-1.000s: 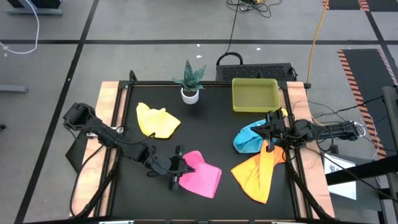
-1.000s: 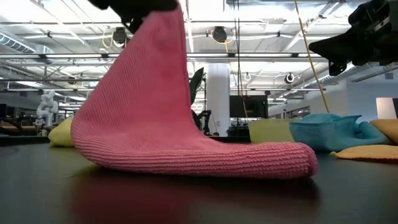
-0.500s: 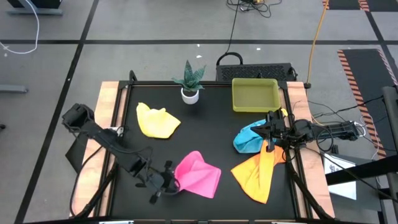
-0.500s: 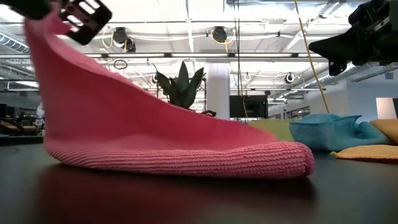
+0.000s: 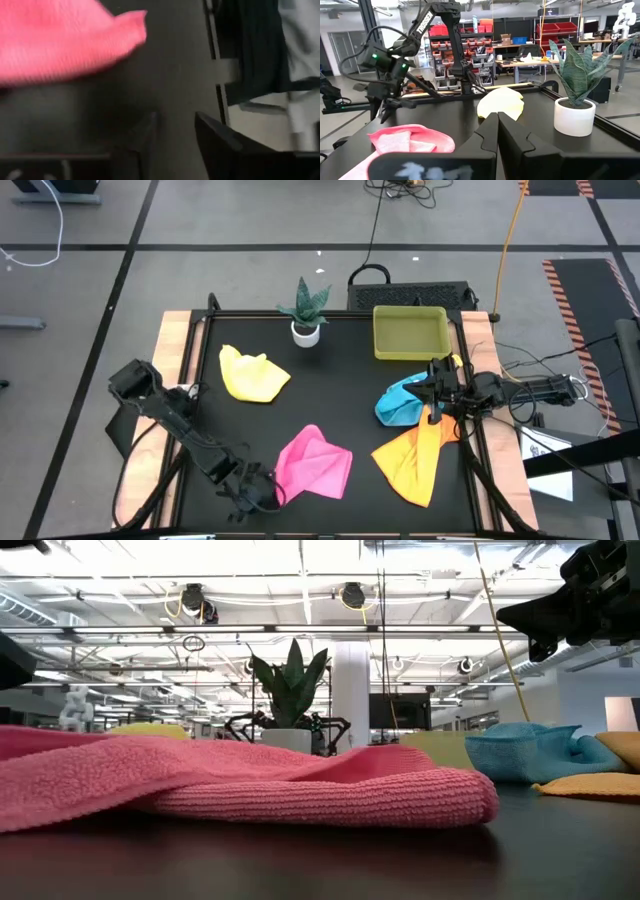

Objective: Fold microfiber towels
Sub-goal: Fold the pink microfiber cloth

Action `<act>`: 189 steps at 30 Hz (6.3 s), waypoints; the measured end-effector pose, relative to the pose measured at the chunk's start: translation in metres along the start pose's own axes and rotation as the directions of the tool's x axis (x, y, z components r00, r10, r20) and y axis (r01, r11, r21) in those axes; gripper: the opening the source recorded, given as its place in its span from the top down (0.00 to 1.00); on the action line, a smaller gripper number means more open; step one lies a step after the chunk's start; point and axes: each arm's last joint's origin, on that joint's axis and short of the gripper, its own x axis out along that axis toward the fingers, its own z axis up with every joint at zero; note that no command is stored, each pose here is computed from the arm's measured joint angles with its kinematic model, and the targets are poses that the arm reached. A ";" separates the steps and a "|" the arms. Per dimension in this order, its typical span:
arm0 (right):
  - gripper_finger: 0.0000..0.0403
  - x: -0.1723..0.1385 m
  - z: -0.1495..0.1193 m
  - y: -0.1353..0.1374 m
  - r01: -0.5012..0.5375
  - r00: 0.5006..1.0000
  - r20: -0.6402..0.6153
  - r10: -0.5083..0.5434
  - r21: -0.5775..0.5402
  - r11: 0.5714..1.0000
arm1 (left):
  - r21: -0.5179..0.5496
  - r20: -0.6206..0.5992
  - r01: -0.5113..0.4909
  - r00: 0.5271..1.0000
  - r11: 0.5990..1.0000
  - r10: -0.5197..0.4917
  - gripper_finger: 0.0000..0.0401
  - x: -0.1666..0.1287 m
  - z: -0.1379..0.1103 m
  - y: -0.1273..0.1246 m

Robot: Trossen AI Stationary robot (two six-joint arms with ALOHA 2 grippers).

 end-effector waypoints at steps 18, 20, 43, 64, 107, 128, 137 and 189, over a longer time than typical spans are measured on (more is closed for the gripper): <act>1.00 0.000 0.002 0.000 -0.003 1.000 0.016 0.003 0.007 1.000 | -0.290 0.279 -0.283 0.889 0.914 0.363 0.66 -0.053 0.089 0.122; 1.00 0.000 0.002 0.000 -0.004 1.000 0.021 0.003 0.006 1.000 | -0.314 0.275 -0.224 0.909 0.922 0.315 0.62 -0.051 0.096 0.137; 1.00 0.006 -0.004 0.003 -0.050 0.997 -0.053 0.053 0.048 0.998 | -0.166 0.276 -0.280 0.907 0.946 0.317 0.98 -0.030 0.103 0.170; 1.00 0.042 -0.013 0.025 -0.315 0.945 -0.071 0.320 0.073 0.946 | -0.074 0.846 -0.685 0.342 0.725 0.410 0.99 -0.183 0.104 0.065; 0.69 0.100 -0.038 0.113 -0.269 0.909 -0.360 0.210 -0.121 0.956 | -0.408 0.485 -0.762 0.285 0.502 0.827 0.97 -0.112 0.175 0.157; 0.62 0.199 -0.059 0.075 0.151 0.749 -0.646 -0.148 -0.051 0.987 | -0.420 0.362 -0.825 0.230 0.378 0.903 0.97 -0.080 0.146 0.126; 0.48 0.214 -0.083 0.052 0.293 0.754 -0.624 -0.205 0.040 0.955 | -0.439 0.356 -0.828 0.197 0.350 0.913 0.96 -0.078 0.142 0.121; 0.60 0.199 -0.090 0.118 0.012 0.890 -0.443 0.107 0.258 0.966 | -0.226 0.623 -0.736 0.395 0.639 0.675 0.99 -0.118 0.113 0.016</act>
